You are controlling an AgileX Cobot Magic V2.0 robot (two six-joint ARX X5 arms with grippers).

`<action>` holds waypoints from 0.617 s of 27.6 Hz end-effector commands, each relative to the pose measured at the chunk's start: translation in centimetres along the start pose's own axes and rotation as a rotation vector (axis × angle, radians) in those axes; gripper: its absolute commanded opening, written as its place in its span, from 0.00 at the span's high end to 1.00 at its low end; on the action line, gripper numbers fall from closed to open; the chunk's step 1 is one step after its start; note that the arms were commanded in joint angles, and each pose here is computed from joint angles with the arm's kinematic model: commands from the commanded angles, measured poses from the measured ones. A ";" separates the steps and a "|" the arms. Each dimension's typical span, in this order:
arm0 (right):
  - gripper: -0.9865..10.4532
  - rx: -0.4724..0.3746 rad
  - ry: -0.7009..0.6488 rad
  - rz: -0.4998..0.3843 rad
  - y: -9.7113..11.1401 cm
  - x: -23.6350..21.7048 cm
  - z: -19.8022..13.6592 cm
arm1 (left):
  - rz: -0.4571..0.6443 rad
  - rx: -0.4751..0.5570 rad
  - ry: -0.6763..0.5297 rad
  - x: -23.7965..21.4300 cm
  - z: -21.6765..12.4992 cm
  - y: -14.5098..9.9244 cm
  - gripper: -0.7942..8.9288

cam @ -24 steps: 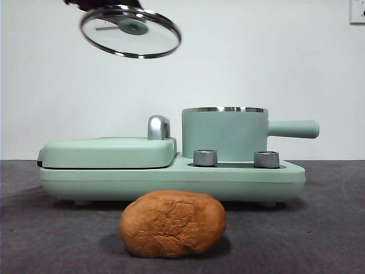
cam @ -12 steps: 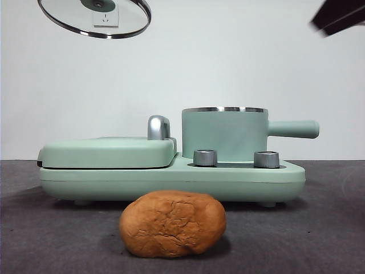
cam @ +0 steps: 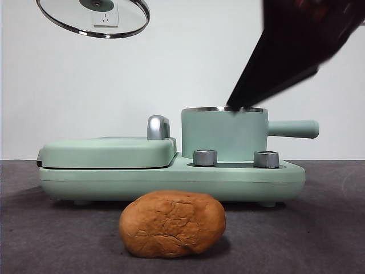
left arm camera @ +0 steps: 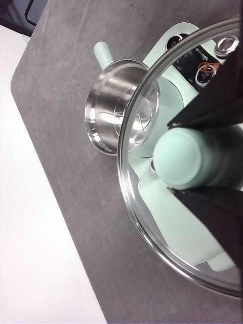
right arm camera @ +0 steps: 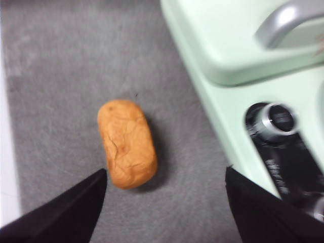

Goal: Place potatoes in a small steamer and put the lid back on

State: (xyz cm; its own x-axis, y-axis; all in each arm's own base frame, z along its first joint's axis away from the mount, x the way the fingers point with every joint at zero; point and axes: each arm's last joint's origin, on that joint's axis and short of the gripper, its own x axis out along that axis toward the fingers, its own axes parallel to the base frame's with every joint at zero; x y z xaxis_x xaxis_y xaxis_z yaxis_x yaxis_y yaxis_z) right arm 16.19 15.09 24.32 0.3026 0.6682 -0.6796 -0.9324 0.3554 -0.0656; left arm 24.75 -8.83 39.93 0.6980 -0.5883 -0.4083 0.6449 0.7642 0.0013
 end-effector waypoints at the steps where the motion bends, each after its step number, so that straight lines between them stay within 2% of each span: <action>1: 0.59 -0.010 0.013 0.051 0.0 1.8 0.4 | 0.003 0.011 -0.047 -0.5 0.8 -0.2 0.90; 7: 0.58 -0.027 0.029 0.142 0.4 5.1 0.4 | 0.004 0.014 -0.053 -0.5 0.8 -0.1 0.90; 17: 0.57 -0.030 0.081 0.194 0.9 8.9 -0.3 | 0.004 0.014 -0.053 -0.5 0.8 -0.1 0.90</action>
State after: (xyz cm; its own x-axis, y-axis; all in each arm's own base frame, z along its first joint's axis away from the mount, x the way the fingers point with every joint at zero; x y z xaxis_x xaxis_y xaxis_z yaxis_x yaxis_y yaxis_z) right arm 17.81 20.56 18.00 0.1051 0.6623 -0.7418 -0.9767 0.2090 0.0482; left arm 24.78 -8.84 39.99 0.7005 -0.5891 -0.4028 0.6440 0.7650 0.0010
